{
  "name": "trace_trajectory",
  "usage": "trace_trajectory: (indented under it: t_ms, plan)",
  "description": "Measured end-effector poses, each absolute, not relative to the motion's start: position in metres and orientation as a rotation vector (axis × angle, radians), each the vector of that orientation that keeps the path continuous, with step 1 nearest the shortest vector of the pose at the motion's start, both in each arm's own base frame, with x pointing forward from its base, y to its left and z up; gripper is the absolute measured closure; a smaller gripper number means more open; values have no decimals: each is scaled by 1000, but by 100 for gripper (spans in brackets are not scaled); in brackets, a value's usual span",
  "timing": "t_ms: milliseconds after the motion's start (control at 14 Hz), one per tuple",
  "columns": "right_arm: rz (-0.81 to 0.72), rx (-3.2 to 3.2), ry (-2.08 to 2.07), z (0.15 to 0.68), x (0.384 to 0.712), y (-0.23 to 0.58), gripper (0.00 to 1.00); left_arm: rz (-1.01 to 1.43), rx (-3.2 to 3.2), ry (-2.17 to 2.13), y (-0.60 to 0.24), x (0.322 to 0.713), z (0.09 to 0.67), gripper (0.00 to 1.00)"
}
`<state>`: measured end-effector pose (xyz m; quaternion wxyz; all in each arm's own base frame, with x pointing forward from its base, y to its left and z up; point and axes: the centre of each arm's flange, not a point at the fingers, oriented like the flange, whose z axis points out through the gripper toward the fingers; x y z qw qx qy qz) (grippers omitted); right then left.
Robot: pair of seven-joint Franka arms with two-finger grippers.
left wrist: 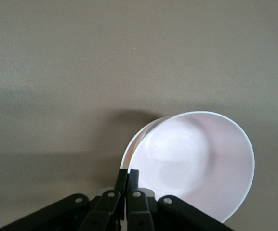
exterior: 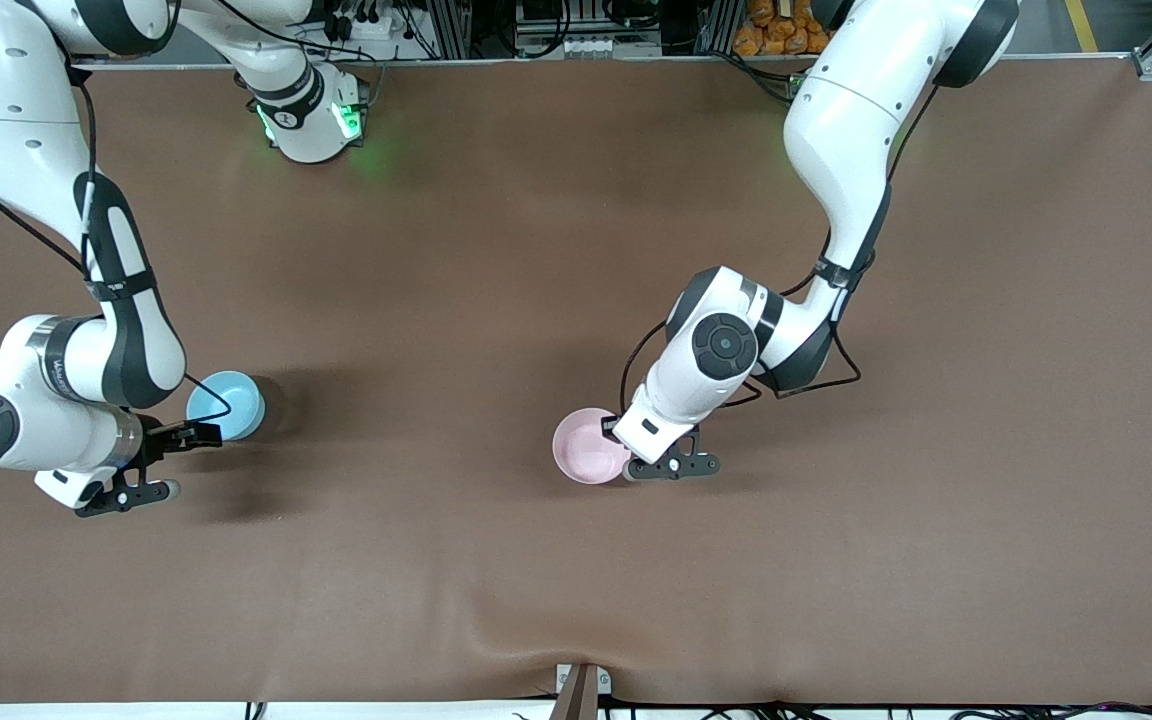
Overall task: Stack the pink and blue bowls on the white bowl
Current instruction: 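Lower the pink bowl into the white bowl while the right gripper grasps the blue bowl, then release the pink bowl and withdraw the left gripper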
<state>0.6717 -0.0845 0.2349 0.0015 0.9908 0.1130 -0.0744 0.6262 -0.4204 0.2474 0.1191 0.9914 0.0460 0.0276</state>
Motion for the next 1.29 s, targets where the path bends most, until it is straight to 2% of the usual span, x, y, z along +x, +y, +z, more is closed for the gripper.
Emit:
trace_trajectory:
  t_ms: [357, 500, 643, 714, 1071, 1286]
  plan:
    - [-307, 3107, 546, 215, 652, -117, 0, 61, 2907, 125, -424, 621, 237, 97]
    - [-338, 3104, 618, 210, 647, -123, 0, 58, 2908, 126, -424, 621, 235, 82]
    - [-371, 3106, 640, 203, 643, -121, 0, 63, 2906, 127, -424, 622, 237, 61]
    - [-381, 3108, 644, 199, 642, -120, 7, 69, 2905, 130, -423, 624, 238, 52]
    - [-393, 3111, 656, 196, 641, -115, 63, 126, 2889, 224, -374, 660, 281, 1]
    - [-374, 3162, 631, 198, 643, -107, 96, 131, 2903, 193, -323, 681, 324, 0]
